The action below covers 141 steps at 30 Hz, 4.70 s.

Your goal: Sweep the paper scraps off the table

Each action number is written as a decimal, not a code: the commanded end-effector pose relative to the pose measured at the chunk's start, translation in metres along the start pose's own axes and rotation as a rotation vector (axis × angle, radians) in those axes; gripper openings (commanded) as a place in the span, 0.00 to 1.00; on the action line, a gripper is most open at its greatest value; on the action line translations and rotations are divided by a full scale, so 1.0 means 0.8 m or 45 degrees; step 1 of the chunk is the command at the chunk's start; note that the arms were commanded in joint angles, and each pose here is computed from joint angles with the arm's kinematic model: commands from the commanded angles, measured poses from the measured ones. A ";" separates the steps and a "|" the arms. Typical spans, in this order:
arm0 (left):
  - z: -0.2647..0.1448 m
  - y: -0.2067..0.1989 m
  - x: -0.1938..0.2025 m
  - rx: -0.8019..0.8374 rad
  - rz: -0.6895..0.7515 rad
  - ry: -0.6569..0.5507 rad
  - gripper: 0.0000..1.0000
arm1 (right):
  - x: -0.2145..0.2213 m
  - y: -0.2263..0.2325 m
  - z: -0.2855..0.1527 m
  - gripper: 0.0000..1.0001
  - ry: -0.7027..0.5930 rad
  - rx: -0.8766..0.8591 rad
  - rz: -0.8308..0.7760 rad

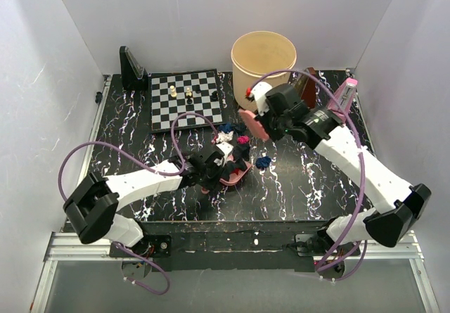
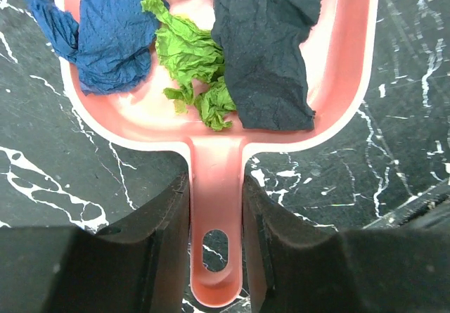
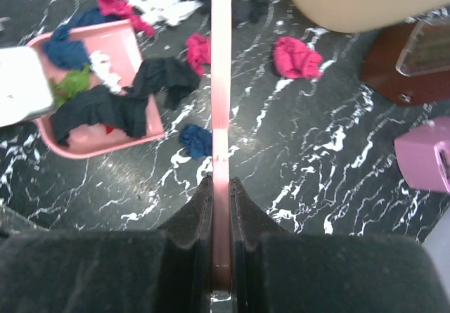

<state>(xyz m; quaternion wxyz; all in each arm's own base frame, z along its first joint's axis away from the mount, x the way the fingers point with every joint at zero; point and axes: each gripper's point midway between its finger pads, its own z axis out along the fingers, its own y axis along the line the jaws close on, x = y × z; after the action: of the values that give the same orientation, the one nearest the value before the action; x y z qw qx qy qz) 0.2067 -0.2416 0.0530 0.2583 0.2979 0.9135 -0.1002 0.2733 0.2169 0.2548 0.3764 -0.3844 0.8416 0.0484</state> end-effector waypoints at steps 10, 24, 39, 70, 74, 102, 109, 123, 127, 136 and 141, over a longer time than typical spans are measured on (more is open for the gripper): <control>-0.070 -0.013 -0.060 0.077 -0.040 -0.173 0.00 | 0.003 -0.084 -0.026 0.01 -0.154 0.264 0.439; -0.129 -0.033 -0.145 0.104 0.015 -0.065 0.00 | 0.054 -0.126 -0.047 0.01 -0.161 0.551 0.899; -0.146 -0.013 -0.295 0.016 0.046 -0.226 0.00 | 0.105 -0.116 -0.062 0.01 -0.206 0.614 1.050; -0.131 -0.001 -0.547 1.021 -0.613 -0.817 0.00 | 0.114 -0.107 -0.057 0.01 -0.197 0.570 1.052; -0.121 0.016 -0.561 1.179 -0.825 -0.818 0.00 | 0.113 -0.107 -0.060 0.01 -0.208 0.572 1.051; -0.123 0.028 -0.553 1.418 -1.367 -0.649 0.00 | 0.111 -0.104 -0.064 0.01 -0.234 0.554 1.064; -0.098 0.027 -0.546 1.582 -1.484 -0.579 0.00 | 0.112 -0.102 -0.067 0.01 -0.236 0.548 1.068; -0.173 0.008 -0.545 1.337 -1.054 -0.668 0.00 | 0.113 -0.104 -0.071 0.01 -0.243 0.556 1.053; -0.189 -0.008 -0.501 1.157 -0.876 -0.608 0.00 | 0.098 -0.117 -0.090 0.01 -0.322 0.592 0.996; -0.246 -0.001 -0.387 0.638 -0.419 -0.691 0.00 | 0.056 -0.150 -0.156 0.01 -0.514 0.690 0.886; -0.231 0.023 -0.290 0.415 -0.299 -0.576 0.00 | 0.038 -0.143 -0.183 0.01 -0.667 0.621 0.841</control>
<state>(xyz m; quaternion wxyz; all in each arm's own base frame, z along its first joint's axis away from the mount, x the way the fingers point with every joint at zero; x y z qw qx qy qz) 0.3141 -0.3273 0.3924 0.3845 0.1607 0.7826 -0.4625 0.2543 0.0658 0.3144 0.5499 0.0341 0.8339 0.0322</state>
